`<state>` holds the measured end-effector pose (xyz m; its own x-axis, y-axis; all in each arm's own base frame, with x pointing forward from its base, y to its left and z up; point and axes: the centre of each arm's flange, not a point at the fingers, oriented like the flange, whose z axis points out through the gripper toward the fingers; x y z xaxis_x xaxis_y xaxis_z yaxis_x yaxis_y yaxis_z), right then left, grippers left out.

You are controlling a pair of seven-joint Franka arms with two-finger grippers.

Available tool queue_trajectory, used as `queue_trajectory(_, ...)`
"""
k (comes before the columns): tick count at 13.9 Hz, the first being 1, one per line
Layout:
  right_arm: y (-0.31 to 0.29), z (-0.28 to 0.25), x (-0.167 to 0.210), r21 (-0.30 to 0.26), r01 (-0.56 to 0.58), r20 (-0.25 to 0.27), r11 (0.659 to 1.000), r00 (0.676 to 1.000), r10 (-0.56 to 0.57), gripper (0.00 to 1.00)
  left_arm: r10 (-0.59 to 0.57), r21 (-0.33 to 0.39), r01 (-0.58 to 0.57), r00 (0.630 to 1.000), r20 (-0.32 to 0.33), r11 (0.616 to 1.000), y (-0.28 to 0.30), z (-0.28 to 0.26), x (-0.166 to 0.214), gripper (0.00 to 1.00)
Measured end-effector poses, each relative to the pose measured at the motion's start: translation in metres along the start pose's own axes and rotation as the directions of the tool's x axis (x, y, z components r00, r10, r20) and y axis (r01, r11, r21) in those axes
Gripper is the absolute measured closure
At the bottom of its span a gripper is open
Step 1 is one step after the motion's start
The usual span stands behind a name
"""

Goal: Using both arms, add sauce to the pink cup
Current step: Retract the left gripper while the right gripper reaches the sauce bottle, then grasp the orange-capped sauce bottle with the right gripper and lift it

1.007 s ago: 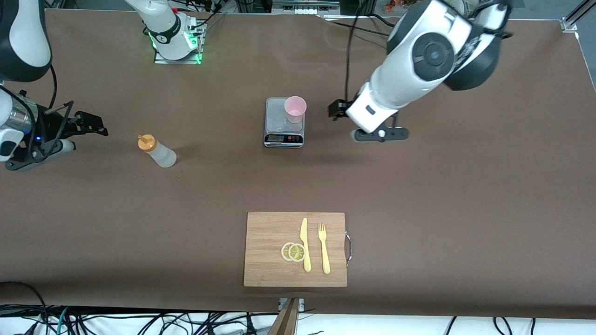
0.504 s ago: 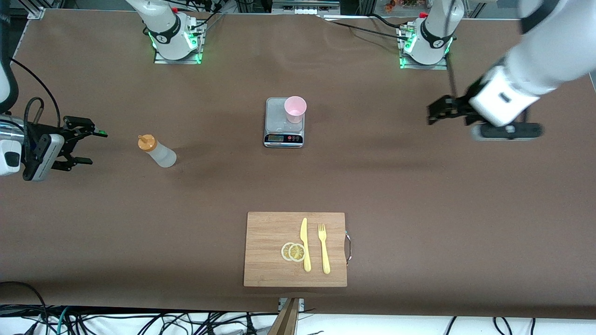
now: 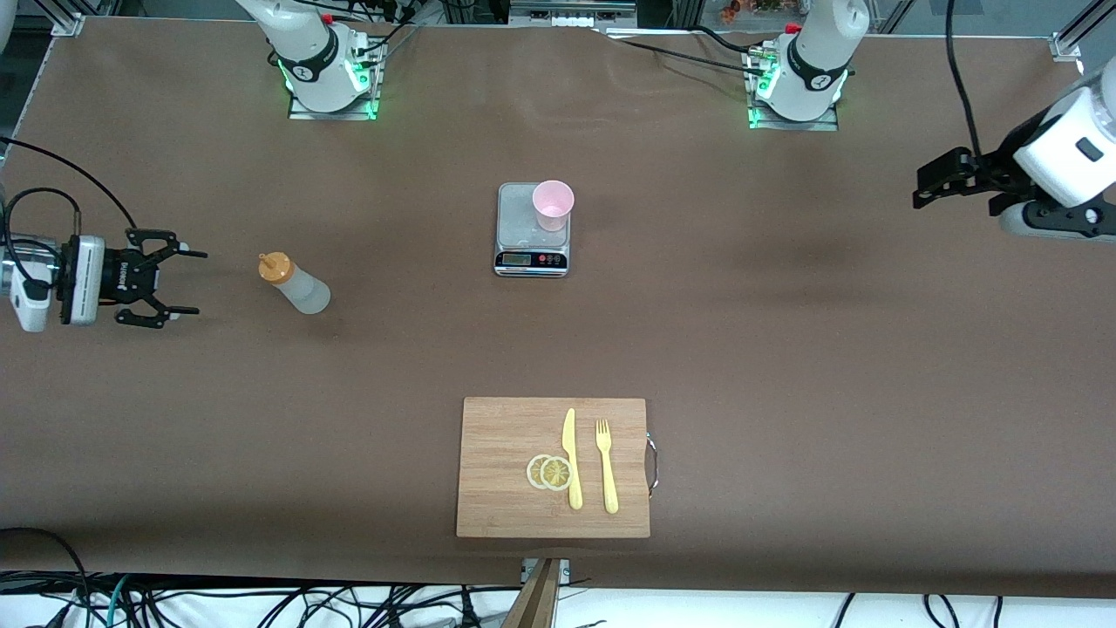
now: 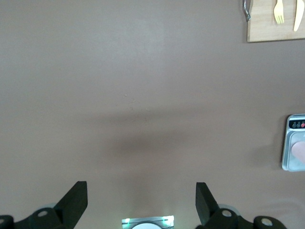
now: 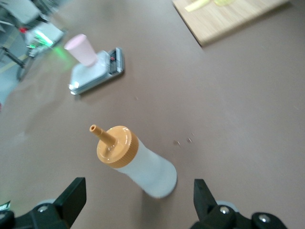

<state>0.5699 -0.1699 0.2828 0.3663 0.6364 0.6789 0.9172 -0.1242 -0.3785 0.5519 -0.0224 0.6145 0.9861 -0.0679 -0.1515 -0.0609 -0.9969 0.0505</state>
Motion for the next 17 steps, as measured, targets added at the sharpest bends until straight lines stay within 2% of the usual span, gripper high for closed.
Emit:
queue_trajectory(3,0.011,0.025,-0.033,0.030,0.114,-0.088,0.993,0.990,-0.111,0.00,0.009,-0.003,-0.009,1.000,0.027,1.000,-0.006,0.003,-0.003,0.00)
queue_trajectory(6,0.014,0.049,-0.057,0.058,0.200,-0.183,0.978,0.965,-0.187,0.00,0.016,-0.004,-0.016,0.999,0.046,1.000,-0.005,0.010,-0.003,0.00)
queue_trajectory(11,0.019,0.092,-0.091,0.083,0.272,-0.322,0.959,0.918,-0.233,0.00,0.019,-0.006,-0.019,0.997,0.079,1.000,-0.005,0.016,-0.006,0.00)
queue_trajectory(17,0.020,0.131,-0.109,0.134,0.302,-0.380,0.944,0.895,-0.233,0.00,0.026,-0.008,-0.025,0.993,0.113,1.000,-0.002,0.023,-0.008,0.00)
